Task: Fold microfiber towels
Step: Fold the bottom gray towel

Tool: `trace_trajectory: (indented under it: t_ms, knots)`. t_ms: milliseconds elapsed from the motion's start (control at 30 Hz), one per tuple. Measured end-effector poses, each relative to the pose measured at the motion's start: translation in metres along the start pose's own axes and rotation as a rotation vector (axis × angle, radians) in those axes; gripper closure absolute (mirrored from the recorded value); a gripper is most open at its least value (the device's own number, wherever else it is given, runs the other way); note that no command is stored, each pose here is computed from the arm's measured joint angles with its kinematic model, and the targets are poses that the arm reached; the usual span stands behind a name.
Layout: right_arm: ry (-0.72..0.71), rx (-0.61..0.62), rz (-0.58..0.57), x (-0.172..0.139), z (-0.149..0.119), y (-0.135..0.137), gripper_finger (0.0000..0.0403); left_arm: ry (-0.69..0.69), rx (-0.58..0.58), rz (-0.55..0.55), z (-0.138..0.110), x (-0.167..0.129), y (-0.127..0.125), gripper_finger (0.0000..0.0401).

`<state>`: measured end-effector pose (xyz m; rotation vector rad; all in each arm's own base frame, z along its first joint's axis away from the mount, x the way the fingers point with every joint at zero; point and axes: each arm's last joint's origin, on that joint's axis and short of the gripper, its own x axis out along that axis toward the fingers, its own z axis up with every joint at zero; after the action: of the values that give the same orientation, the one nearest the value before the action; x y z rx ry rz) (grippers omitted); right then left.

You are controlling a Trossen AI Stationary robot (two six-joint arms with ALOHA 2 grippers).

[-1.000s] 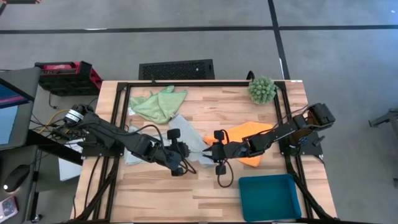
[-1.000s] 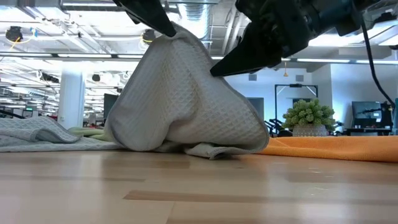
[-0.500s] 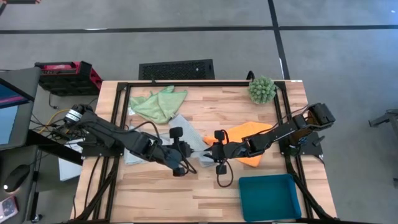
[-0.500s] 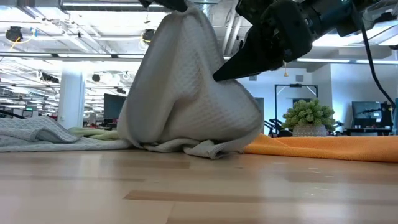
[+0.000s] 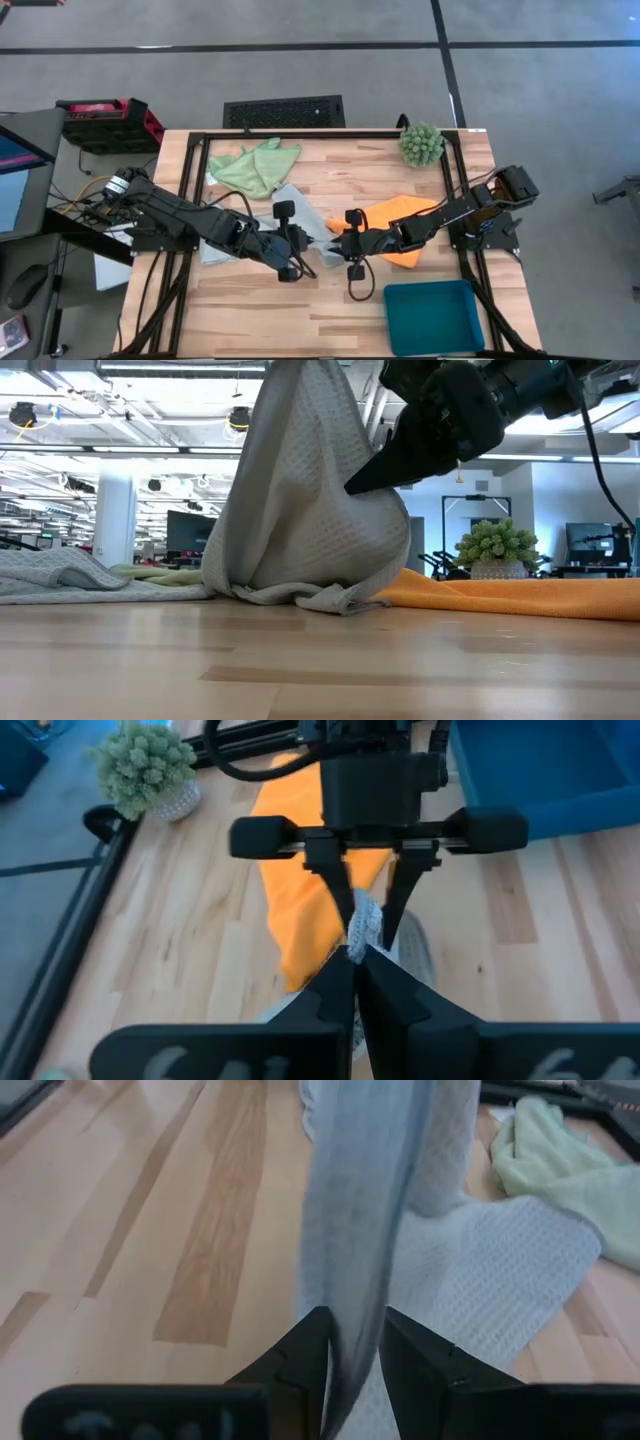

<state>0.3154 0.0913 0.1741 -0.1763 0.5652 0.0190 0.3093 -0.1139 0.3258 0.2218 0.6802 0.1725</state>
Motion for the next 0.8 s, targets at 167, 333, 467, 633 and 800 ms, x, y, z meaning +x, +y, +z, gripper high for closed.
trace_trajectory:
  t_ms: [167,333,467,633,800]
  knots:
    - [0.021,0.0,0.0,0.0,-0.002,0.0,0.029,-0.012,0.008,0.042,0.013,-0.013,0.007,0.0401]
    - [0.018,0.015,-0.001,0.0,-0.002,0.0,0.029,-0.041,-0.004,0.116,0.029,-0.028,0.016,0.0401]
    - [0.019,0.024,-0.001,0.0,-0.002,0.0,0.029,-0.049,0.007,0.134,0.038,-0.04,0.023,0.0401]
    - [0.038,0.019,-0.001,0.0,-0.004,0.0,0.029,-0.061,0.016,0.15,0.045,-0.049,0.027,0.0401]
    - [0.071,0.01,-0.002,0.0,-0.007,0.0,0.029,-0.062,0.017,0.159,0.05,-0.057,0.032,0.0401]
